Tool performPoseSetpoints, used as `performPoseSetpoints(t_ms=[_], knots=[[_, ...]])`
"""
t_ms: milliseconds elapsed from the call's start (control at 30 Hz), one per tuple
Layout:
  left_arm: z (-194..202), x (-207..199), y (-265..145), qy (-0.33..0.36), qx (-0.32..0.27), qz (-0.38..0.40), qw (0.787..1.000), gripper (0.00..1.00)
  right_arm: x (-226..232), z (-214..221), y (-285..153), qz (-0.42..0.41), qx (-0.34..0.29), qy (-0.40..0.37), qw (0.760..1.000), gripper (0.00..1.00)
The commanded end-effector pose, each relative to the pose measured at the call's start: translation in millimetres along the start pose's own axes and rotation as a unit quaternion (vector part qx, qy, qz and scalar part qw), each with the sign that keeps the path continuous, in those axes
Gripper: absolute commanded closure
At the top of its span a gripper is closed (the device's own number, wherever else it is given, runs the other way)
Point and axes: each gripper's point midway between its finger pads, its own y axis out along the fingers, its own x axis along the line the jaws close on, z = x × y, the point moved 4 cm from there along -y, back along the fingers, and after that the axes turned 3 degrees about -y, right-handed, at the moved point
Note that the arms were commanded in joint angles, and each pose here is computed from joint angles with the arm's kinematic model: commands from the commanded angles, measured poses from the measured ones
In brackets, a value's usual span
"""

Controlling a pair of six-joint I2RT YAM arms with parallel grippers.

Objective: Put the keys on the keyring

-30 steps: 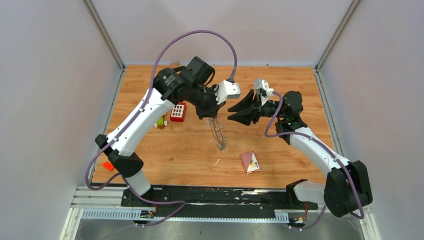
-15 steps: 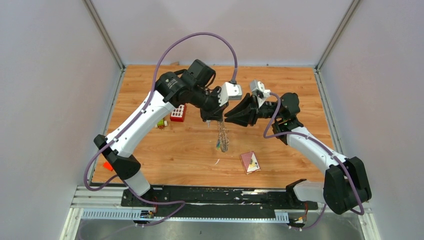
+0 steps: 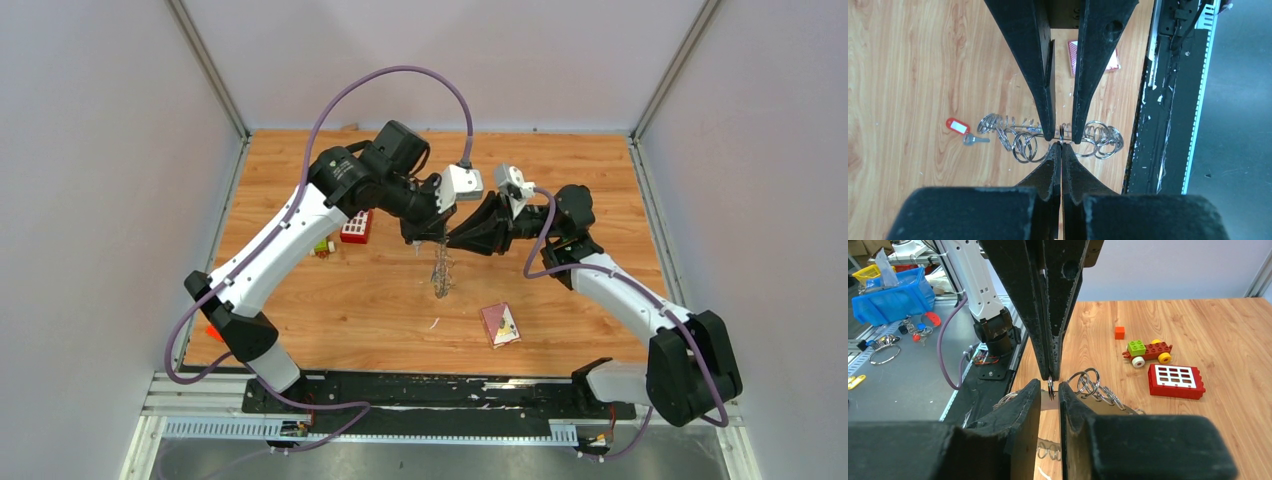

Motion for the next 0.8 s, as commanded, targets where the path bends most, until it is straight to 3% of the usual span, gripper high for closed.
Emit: performPoseSetpoints(t_ms=[0,267,500,667,767], knots=[[-15.1,-9.5,-17.7,0.016,-0.045,-0.005,0.999,1.00,-0.2,5.6,2.5,-0.011,0.007,-0.004,1.000,0.80],[-13.9,-9.5,-16.3,0.015,-0.045,-0.004,0.999,1.00,1.5,3.9,4.6,-0.014,0.007,-0.003,1.000,0.86],[-10.8,-8.4,-11.8,0.011,-0.042,-0.003,0.999,1.00,2.1,0.9,5.2,-0.009,0.002,-0.002,1.000,0.99],[-9.2,-7.9,-10.0,0.012,-0.041,-0.002,0.999,1.00,3.0,-0.5,4.6,-0.009,0.002,-0.013,1.000,1.00],[-9.7,-9.6,-15.3,0.025,-0.046,-0.004,0.999,0.91,4.4,-3.0,2.2,-0.018,0.012,-0.031,0.999,1.00]])
